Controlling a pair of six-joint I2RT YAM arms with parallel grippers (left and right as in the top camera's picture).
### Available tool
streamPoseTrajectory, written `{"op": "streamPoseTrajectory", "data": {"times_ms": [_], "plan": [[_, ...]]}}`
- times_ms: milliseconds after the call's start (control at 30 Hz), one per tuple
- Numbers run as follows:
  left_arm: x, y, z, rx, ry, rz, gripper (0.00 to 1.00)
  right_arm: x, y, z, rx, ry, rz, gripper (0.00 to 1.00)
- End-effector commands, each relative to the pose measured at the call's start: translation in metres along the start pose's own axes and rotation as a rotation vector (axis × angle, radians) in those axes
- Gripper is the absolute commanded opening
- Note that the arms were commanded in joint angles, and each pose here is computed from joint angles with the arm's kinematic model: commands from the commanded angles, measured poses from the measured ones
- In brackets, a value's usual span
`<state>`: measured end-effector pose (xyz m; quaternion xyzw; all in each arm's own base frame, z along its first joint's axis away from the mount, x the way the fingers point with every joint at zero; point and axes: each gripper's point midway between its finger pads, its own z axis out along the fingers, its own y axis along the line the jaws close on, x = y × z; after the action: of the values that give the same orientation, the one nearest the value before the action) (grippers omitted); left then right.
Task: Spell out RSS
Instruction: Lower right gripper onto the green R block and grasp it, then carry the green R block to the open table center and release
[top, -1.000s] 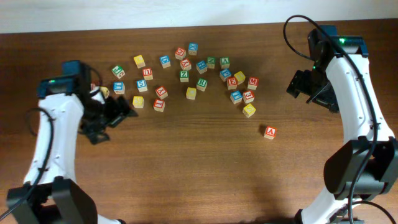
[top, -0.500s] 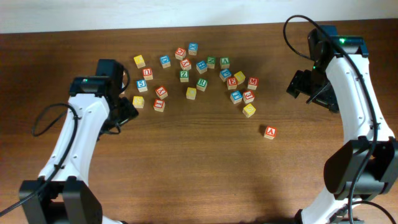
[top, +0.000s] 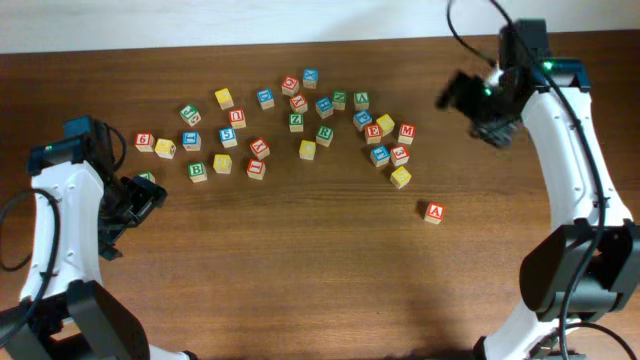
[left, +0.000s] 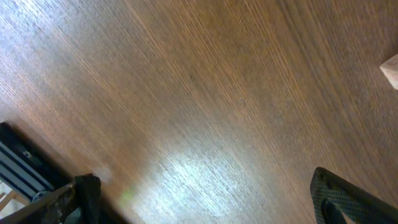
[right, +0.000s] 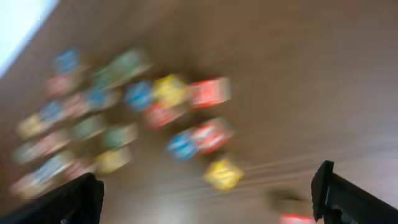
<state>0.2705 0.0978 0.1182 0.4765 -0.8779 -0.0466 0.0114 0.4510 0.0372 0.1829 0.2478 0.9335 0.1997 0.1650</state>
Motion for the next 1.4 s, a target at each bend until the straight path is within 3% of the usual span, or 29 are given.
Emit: {"op": "streamPoseTrajectory", "data": {"times_ms": [0,100,167,267,333,567,633,700,800,1000,1100,1200,1267,1367], "plan": [[0.000,0.000,0.002,0.000,0.007,-0.016,0.99,0.044,0.104,0.013,-0.268,0.061,-0.202,0.95],[0.000,0.001,0.002,0.000,0.006,-0.016,0.99,0.081,0.134,0.076,-0.056,-0.054,-0.250,0.95],[0.000,0.001,0.002,0.000,0.006,-0.016,0.99,0.099,0.155,0.114,-0.088,-0.042,-0.286,0.92],[0.000,0.001,0.002,0.000,0.006,-0.016,0.99,0.101,0.141,0.170,-0.031,-0.045,-0.142,0.91],[0.000,0.000,0.002,0.000,0.007,-0.016,0.99,0.102,0.140,0.195,-0.044,-0.044,-0.146,0.80],[0.000,0.000,0.002,0.000,0.007,-0.016,0.99,0.097,0.111,0.228,0.075,-0.104,-0.156,0.67],[0.000,0.001,0.002,0.000,0.007,-0.016,0.99,0.101,0.104,0.237,0.092,-0.085,-0.157,0.57],[0.000,0.001,0.002,0.000,0.006,-0.016,0.99,0.108,0.101,0.242,0.097,-0.062,-0.161,0.57],[0.000,0.000,0.002,0.000,0.007,-0.016,0.99,0.111,0.098,0.242,0.112,-0.050,-0.162,0.44],[0.000,0.000,0.002,0.000,0.007,-0.016,0.99,0.107,0.121,0.226,0.057,-0.026,-0.272,0.27],[0.000,0.001,0.002,0.000,0.007,-0.016,0.99,0.098,0.137,0.194,0.026,-0.063,-0.356,0.23],[0.000,0.000,0.002,0.000,0.007,-0.016,0.99,0.103,0.140,0.126,0.043,-0.045,-0.398,0.23],[0.000,0.000,0.002,0.000,0.007,-0.016,0.99,0.140,0.129,0.074,0.060,0.097,-0.480,0.22],[0.000,0.001,0.002,0.000,0.006,-0.016,0.99,0.188,0.108,0.070,0.153,0.246,-0.548,0.23]]}}
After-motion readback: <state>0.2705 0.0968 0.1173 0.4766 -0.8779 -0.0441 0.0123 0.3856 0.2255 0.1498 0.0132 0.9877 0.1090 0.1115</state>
